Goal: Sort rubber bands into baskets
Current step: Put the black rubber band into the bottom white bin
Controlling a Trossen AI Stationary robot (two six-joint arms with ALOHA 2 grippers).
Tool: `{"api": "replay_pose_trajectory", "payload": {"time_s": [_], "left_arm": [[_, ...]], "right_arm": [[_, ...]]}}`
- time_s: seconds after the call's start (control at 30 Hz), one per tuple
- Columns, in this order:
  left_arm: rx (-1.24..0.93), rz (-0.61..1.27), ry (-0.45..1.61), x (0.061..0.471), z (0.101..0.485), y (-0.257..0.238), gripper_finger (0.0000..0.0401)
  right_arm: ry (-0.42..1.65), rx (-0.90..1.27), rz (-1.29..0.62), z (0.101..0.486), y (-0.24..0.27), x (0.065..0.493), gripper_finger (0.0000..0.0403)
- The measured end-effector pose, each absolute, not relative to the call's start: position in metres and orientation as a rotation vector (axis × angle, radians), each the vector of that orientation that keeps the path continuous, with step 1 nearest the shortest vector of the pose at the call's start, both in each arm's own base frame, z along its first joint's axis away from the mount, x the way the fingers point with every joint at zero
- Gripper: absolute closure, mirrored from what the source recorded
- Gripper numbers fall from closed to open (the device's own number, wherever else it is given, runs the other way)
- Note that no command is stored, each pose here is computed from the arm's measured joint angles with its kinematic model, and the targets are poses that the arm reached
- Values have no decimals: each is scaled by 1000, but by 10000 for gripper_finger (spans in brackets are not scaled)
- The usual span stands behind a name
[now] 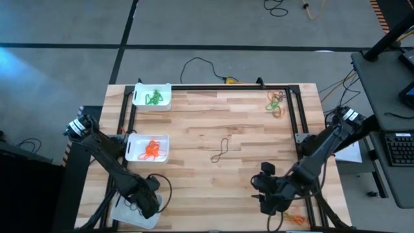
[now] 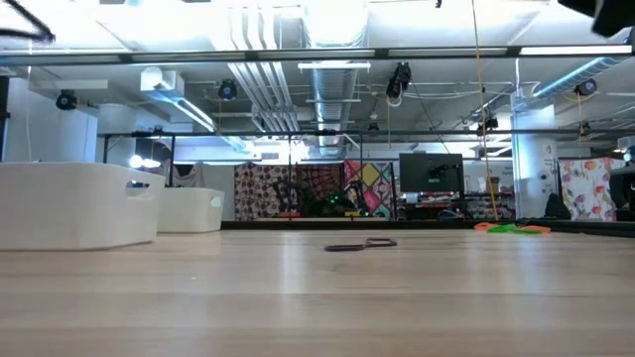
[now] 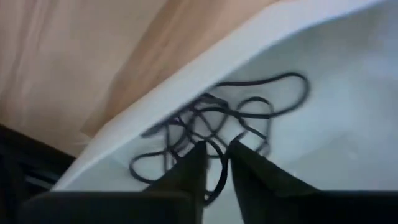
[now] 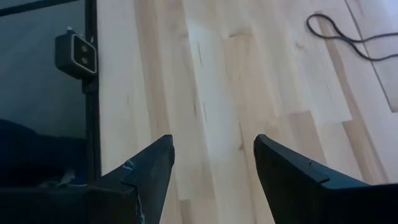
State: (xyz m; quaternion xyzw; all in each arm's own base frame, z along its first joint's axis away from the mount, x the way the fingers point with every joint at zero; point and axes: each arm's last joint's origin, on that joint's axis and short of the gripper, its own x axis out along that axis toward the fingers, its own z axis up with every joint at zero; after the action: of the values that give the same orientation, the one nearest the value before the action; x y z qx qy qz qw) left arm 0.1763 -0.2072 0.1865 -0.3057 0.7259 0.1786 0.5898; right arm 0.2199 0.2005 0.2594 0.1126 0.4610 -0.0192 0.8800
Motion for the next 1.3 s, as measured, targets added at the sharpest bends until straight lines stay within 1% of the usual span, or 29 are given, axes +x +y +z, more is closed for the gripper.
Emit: {"api": "replay_pose_trajectory", "payload": {"time_s": [0.13,0.27,0.4,0.5,0.63,0.77,0.83,0.97,1.1,1.17,1.3], "left_arm": [[-733,353,1625,185,209,-216,289],[-690,319,1553,196,240,-216,236],[-605,380,1445,217,260,-193,194],[-557,389,1315,244,263,-166,174],[-515,305,1154,283,258,-128,159],[-430,235,990,309,243,-94,149],[-372,232,901,316,235,-81,146],[-299,293,694,324,215,-63,144],[-227,277,454,327,199,-53,145],[-216,274,413,327,186,-50,145],[-220,287,447,333,160,-47,145]], "right_arm": [[960,261,-22,269,198,210,188],[944,296,-1,284,190,201,188],[907,302,-1,299,178,190,188],[850,264,-64,308,166,183,188],[774,254,-157,317,150,180,188],[710,266,-223,322,141,181,188],[696,267,-242,323,139,182,188],[680,261,-281,323,135,184,188],[589,206,-396,323,129,188,188],[539,188,-441,324,127,189,188],[507,196,-469,325,126,190,188]]}}
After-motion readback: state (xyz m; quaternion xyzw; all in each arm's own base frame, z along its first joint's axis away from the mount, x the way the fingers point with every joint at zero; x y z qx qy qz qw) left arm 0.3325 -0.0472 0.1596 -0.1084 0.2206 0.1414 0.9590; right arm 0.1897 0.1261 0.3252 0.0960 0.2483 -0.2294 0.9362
